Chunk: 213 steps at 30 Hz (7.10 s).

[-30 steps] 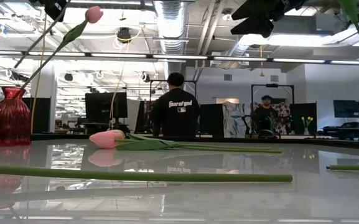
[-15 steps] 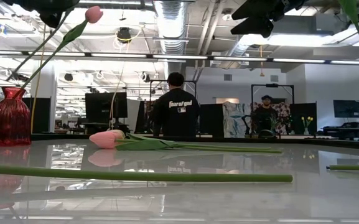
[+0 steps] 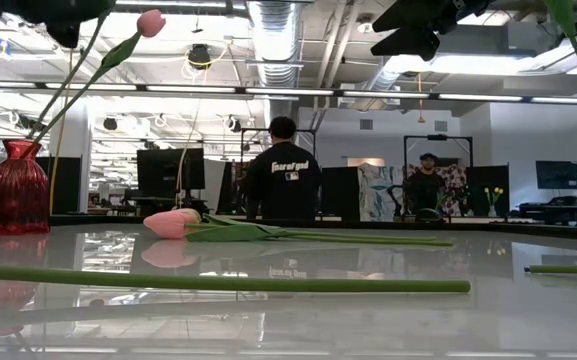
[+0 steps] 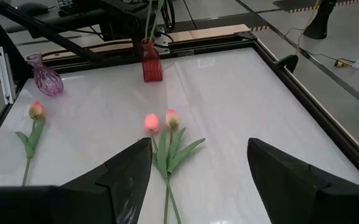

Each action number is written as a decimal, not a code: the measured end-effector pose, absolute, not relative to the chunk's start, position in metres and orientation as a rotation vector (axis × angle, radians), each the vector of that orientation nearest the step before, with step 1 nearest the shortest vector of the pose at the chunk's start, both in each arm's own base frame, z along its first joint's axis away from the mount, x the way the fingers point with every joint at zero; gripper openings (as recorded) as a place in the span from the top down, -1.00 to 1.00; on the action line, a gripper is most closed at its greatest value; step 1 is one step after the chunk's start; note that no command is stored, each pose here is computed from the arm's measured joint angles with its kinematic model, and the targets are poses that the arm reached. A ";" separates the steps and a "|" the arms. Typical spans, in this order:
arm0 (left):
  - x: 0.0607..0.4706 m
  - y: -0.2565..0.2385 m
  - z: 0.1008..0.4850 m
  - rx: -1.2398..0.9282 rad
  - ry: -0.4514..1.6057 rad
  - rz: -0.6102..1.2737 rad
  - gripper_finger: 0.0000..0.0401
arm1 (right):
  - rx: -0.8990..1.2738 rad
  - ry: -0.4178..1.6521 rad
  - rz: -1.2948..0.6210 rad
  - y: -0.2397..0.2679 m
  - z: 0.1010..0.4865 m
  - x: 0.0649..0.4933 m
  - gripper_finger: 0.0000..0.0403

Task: Sort flowers into vase by color
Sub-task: Put the top pink flower into the red flower vase, then put the pink flower into the red flower vase

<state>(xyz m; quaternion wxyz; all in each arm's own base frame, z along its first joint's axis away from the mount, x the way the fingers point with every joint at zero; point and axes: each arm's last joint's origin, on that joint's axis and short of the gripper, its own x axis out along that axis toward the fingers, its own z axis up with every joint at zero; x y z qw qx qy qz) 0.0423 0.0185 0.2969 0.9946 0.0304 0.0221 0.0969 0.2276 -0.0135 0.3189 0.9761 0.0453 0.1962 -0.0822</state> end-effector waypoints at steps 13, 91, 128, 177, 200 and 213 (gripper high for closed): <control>0.036 0.016 0.289 0.024 0.075 0.282 1.00 | 0.094 0.388 -0.158 -0.013 0.320 0.228 -0.44; 0.067 0.047 0.415 0.028 0.147 0.332 0.23 | 0.083 0.510 -0.137 -0.044 0.346 0.285 -0.44; 0.165 0.056 0.473 -0.136 0.296 0.284 0.33 | 0.060 0.678 0.050 -0.099 0.332 0.262 -0.44; 0.317 -0.111 0.307 -0.137 0.814 0.299 0.42 | -0.006 0.410 0.220 -0.062 0.322 0.196 -0.44; 0.308 -0.042 0.199 -0.250 0.995 0.406 0.42 | -0.038 0.463 0.255 -0.050 0.317 0.197 -0.44; 0.299 -0.039 0.173 -0.120 0.986 0.379 0.42 | -0.044 0.462 0.257 -0.050 0.317 0.197 -0.44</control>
